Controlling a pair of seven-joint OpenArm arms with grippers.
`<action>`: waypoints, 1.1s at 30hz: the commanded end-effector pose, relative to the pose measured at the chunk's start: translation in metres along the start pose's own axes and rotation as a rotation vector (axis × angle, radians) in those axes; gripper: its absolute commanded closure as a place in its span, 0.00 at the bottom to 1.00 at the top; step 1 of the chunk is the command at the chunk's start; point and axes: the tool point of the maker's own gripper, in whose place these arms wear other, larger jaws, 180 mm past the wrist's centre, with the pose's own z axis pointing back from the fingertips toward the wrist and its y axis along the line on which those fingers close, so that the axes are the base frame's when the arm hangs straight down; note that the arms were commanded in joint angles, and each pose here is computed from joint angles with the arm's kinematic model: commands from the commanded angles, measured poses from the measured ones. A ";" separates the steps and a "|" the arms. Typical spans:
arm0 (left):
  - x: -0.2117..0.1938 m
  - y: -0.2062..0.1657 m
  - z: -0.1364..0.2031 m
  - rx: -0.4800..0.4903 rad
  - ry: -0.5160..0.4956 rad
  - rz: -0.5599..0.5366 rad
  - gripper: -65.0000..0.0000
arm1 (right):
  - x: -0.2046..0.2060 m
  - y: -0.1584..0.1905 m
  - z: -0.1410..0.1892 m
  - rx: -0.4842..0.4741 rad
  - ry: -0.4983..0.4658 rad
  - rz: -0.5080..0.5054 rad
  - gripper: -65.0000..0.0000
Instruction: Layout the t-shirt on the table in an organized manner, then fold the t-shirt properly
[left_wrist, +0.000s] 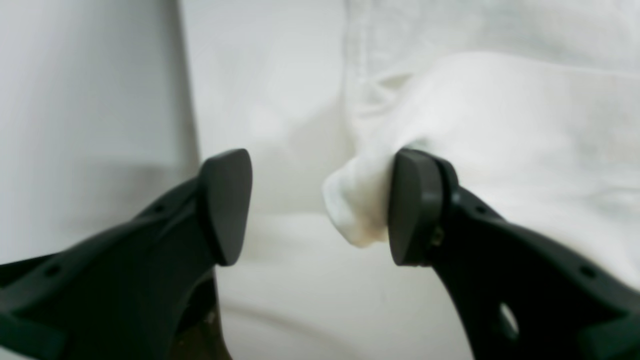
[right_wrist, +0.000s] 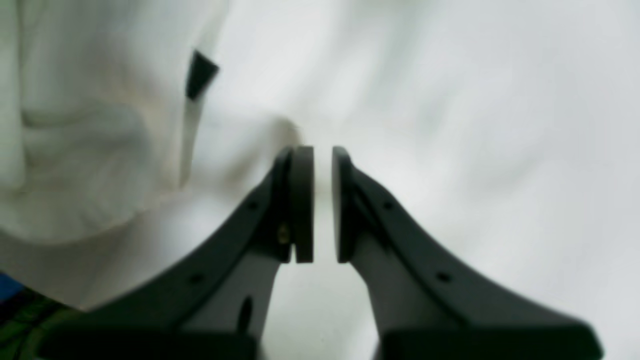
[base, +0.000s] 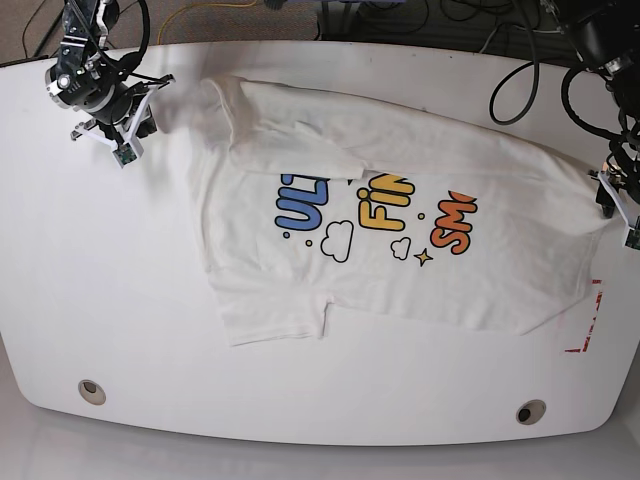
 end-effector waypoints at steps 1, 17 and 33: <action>0.008 0.012 0.003 0.027 -0.027 0.000 0.40 | 0.025 0.011 0.012 -0.004 -0.088 0.019 0.90; -0.003 0.006 0.002 0.013 -0.001 -0.004 0.40 | 0.036 0.073 0.009 0.152 -0.137 -0.147 0.47; -0.015 0.001 0.003 0.002 0.022 -0.009 0.40 | 0.023 0.069 -0.007 0.173 -0.142 -0.212 0.47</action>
